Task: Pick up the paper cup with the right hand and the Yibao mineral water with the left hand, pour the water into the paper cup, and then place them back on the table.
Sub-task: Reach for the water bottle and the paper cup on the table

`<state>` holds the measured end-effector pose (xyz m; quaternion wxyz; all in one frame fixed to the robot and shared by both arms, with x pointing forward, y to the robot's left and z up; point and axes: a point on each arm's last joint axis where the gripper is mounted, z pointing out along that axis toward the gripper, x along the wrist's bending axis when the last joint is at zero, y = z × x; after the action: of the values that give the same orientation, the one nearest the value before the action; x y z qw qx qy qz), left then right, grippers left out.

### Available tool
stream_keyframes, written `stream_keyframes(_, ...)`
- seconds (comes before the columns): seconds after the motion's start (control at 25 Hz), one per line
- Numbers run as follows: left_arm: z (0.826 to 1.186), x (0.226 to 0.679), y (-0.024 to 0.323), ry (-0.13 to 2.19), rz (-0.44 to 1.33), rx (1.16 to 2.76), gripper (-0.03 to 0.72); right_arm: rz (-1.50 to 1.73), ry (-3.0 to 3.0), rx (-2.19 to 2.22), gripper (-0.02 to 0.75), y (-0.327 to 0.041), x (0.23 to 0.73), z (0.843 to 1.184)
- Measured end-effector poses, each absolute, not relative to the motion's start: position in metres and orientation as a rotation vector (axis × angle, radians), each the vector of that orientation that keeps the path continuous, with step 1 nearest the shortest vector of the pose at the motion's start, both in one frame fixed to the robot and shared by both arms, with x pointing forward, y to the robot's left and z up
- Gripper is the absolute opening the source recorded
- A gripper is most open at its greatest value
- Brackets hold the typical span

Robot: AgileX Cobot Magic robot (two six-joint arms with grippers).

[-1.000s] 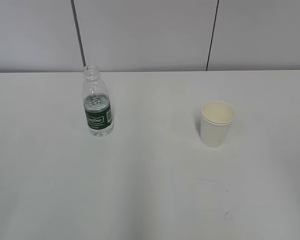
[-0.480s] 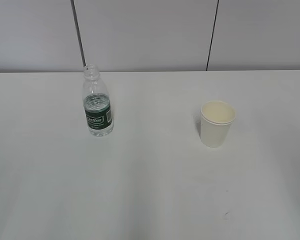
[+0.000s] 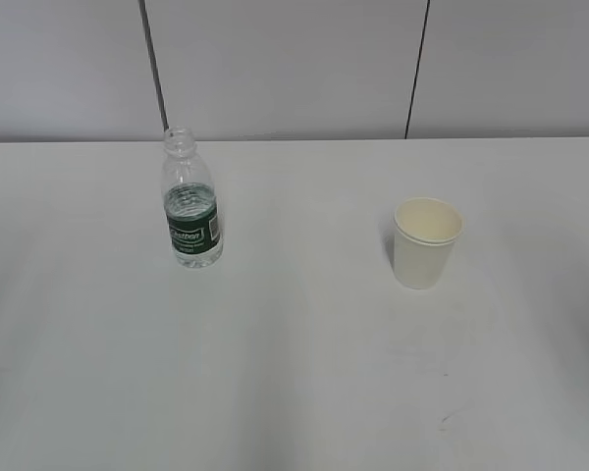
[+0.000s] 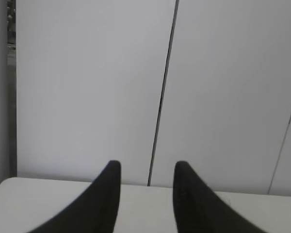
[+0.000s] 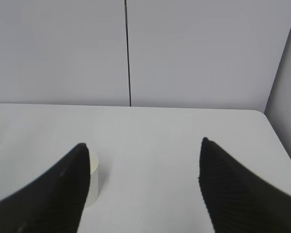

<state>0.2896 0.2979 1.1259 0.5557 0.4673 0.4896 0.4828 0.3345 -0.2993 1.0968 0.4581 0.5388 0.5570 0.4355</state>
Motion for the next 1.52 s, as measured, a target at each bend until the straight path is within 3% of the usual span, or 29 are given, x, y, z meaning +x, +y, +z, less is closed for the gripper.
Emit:
stream_keyframes(0.36,1.126,0.369,0.299,1.151,1.216,1.141,0.238,1.058,1.398,1.347,0.551,-0.299,0.36,1.092)
stream_keyframes(0.84,1.068,0.458,0.297,1.314,1.113,1.31,0.238,1.069,1.395,1.332,0.551,-0.298,0.4,1.083)
stream_keyframes(1.16,1.026,0.487,0.281,1.29,1.053,1.374,0.238,1.041,1.441,1.372,0.551,-0.298,0.425,1.058)
stream_keyframes(1.52,0.989,0.475,0.258,1.16,1.019,1.383,0.238,1.121,1.363,1.322,0.551,-0.297,0.425,1.023)
